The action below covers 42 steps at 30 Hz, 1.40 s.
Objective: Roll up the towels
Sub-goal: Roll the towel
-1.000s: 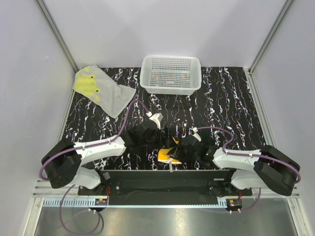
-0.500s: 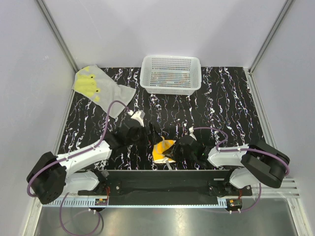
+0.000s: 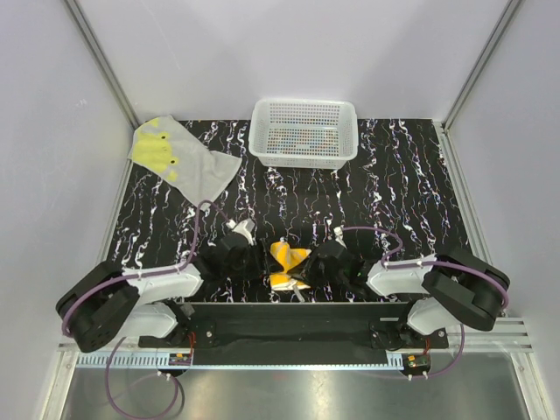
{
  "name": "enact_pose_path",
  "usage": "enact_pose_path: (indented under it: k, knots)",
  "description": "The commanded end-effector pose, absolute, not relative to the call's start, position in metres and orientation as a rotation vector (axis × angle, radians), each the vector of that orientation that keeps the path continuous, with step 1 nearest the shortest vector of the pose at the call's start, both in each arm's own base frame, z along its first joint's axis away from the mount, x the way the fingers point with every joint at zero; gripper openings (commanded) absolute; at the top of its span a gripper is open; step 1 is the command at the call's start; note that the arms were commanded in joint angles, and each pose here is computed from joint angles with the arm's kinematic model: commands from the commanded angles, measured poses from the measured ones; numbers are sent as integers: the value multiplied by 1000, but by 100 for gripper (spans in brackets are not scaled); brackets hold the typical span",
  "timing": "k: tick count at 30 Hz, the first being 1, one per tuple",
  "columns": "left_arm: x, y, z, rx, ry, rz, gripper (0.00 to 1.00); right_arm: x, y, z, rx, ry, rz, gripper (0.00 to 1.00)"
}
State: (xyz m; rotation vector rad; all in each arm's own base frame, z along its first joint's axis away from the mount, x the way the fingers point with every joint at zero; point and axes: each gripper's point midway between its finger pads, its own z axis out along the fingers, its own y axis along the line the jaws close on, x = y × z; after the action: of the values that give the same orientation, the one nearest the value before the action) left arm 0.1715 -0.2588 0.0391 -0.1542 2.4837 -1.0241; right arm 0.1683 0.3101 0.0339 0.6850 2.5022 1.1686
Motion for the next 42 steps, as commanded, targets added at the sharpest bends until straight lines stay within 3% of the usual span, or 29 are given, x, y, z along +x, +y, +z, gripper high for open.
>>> enact_pose_path:
  k: [1,2,5,8,11,12,16,19,26,36,41,42]
  knots:
    - [181,-281,54,-127,2407,-1126,59,160,313,24,654,2561,1154,22]
    - [182,-284,51,-122,2417,-1126,45,159,314,24,648,2564,1163,22]
    - [184,-296,53,-88,2420,-1164,31,158,320,24,630,2566,1200,21]
    - [187,-305,61,-8,2444,-1154,27,155,325,26,590,2573,1218,21]
    - [192,-301,65,124,2539,-987,24,155,322,34,538,2574,1164,35]
    - [185,-285,52,190,2622,-852,21,159,318,35,541,2562,1127,50]
    - [198,-268,68,323,2661,-618,20,158,288,42,521,2576,936,72]
    - [202,-250,74,408,2687,-441,19,154,262,50,535,2564,830,78]
    - [207,-232,65,589,2703,-108,15,149,195,77,663,2435,680,87]
    - [208,-227,57,858,2528,637,3,140,159,95,688,2373,641,89]
    - [205,-236,66,882,2403,806,14,140,158,96,696,2365,647,89]
    - [199,-239,64,891,2392,814,25,140,157,97,699,2361,648,89]
